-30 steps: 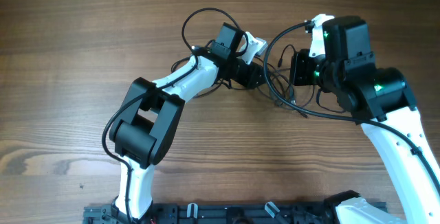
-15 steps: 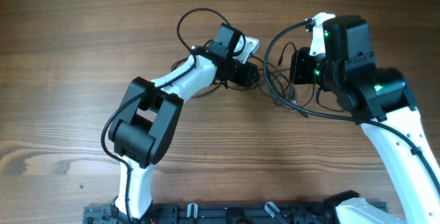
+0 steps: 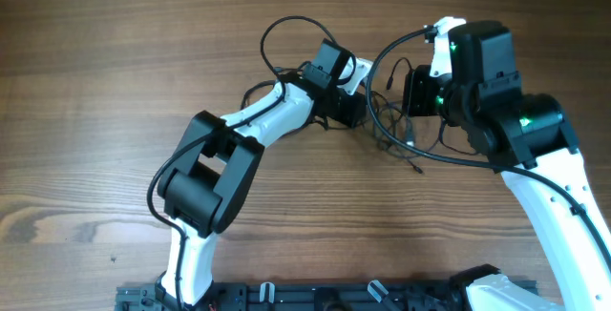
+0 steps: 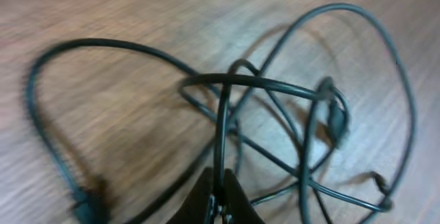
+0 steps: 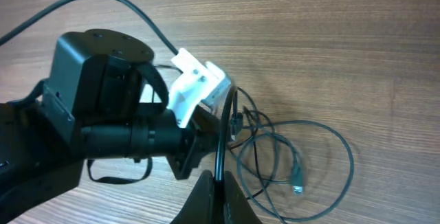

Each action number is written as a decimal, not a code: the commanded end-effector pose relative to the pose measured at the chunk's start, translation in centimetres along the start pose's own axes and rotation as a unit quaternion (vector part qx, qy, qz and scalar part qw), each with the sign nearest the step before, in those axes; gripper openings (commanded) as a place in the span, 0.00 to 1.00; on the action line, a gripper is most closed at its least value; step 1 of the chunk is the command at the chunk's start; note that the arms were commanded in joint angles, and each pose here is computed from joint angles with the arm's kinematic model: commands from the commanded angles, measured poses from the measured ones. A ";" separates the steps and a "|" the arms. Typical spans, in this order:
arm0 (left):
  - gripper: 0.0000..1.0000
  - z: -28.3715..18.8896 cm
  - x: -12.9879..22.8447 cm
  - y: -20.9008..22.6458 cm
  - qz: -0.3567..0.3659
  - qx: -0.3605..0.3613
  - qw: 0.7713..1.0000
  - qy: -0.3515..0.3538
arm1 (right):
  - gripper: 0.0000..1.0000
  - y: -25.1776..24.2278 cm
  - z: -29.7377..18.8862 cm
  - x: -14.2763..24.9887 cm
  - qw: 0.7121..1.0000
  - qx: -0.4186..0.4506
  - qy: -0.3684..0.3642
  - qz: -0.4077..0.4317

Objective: Untangle cables

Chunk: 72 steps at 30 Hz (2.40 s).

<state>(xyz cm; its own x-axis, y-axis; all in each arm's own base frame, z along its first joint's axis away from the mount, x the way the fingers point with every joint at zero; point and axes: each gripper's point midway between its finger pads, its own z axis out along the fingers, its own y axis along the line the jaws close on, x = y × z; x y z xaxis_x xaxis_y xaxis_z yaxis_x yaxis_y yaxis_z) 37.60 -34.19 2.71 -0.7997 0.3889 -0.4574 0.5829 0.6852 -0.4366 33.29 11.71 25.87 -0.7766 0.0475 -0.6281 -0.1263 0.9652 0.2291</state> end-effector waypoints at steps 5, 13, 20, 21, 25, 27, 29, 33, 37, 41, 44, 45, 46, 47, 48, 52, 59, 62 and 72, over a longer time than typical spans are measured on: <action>0.04 -7.8 -1.6 10.3 -0.093 -0.097 0.990 -0.041 | 0.04 -6.0 -0.6 -0.6 0.984 0.170 -0.025 0.047; 0.04 -20.0 -1.9 16.5 -0.175 -0.154 0.966 -0.110 | 0.04 -10.6 5.2 0.6 0.966 0.244 0.036 0.083; 0.04 -20.9 -0.5 16.8 -0.188 -0.157 0.965 -0.094 | 0.04 -18.0 8.1 2.6 0.941 0.286 0.095 0.151; 0.04 -20.9 -0.4 16.8 -0.189 -0.157 0.965 -0.091 | 0.04 -18.7 8.5 3.1 0.941 0.279 0.107 0.160; 0.04 -20.7 -0.4 16.3 -0.188 -0.143 0.968 -0.089 | 0.04 -20.0 9.2 3.9 0.938 0.275 0.126 0.168; 0.04 -20.5 -0.5 15.8 -0.185 -0.133 0.970 -0.089 | 0.06 -19.3 9.6 3.8 0.945 0.250 0.129 0.165; 0.04 -20.0 -0.7 15.1 -0.177 -0.129 0.972 -0.085 | 0.54 -16.3 11.0 3.3 0.972 0.149 0.141 0.112; 0.04 -19.1 -1.6 12.3 -0.146 -0.116 0.979 -0.082 | 0.81 -8.9 11.7 1.4 0.990 -0.082 0.116 0.016; 0.04 -18.4 -3.2 9.1 -0.103 -0.101 0.985 -0.096 | 0.84 -3.5 8.8 0.2 0.966 -0.240 0.070 -0.067; 0.04 -19.2 -5.0 6.4 -0.065 -0.091 0.986 -0.126 | 0.87 -2.8 7.9 0.4 0.963 -0.254 0.082 -0.028; 0.04 -22.1 -6.7 4.1 -0.044 -0.087 0.980 -0.173 | 0.83 -2.3 8.0 0.7 0.962 -0.255 0.087 -0.033; 0.04 -23.5 -7.2 3.3 -0.038 -0.087 0.977 -0.190 | 0.83 -1.8 8.1 0.8 0.961 -0.259 0.089 -0.041; 0.05 -25.1 -7.7 2.3 -0.027 -0.087 0.974 -0.209 | 0.83 -0.9 8.1 0.9 0.958 -0.265 0.089 -0.055; 0.04 -26.4 -8.0 1.5 -0.018 -0.087 0.970 -0.225 | 0.83 -0.1 8.2 1.1 0.955 -0.273 0.089 -0.077; 0.04 -27.8 -8.3 0.7 -0.009 -0.087 0.966 -0.241 | 0.85 1.0 8.2 1.5 0.950 -0.282 0.088 -0.105; 0.05 -33.2 -8.6 -2.3 0.020 -0.100 0.948 -0.301 | 0.82 5.3 8.8 2.1 0.938 -0.297 0.083 -0.160; 0.05 -34.3 -8.0 -3.2 0.011 -0.095 0.947 -0.307 | 0.56 7.7 9.7 2.1 0.945 -0.271 0.080 -0.162; 0.05 -34.3 -8.0 -3.1 0.011 -0.095 0.947 -0.306 | 0.39 7.9 10.1 1.6 0.947 -0.272 0.071 -0.157; 0.04 -33.9 -7.8 -2.8 0.007 -0.098 0.949 -0.300 | 0.18 8.0 11.5 2.0 0.949 -0.274 0.088 -0.125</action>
<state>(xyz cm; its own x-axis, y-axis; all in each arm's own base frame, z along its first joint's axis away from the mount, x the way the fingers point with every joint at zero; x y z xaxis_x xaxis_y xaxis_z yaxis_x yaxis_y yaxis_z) 37.26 -18.42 33.50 -0.5346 0.0314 -0.8445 0.5188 0.8010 -0.2987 37.66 22.05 17.95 -0.7629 -0.2558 -0.5938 -0.5851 0.6639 0.4657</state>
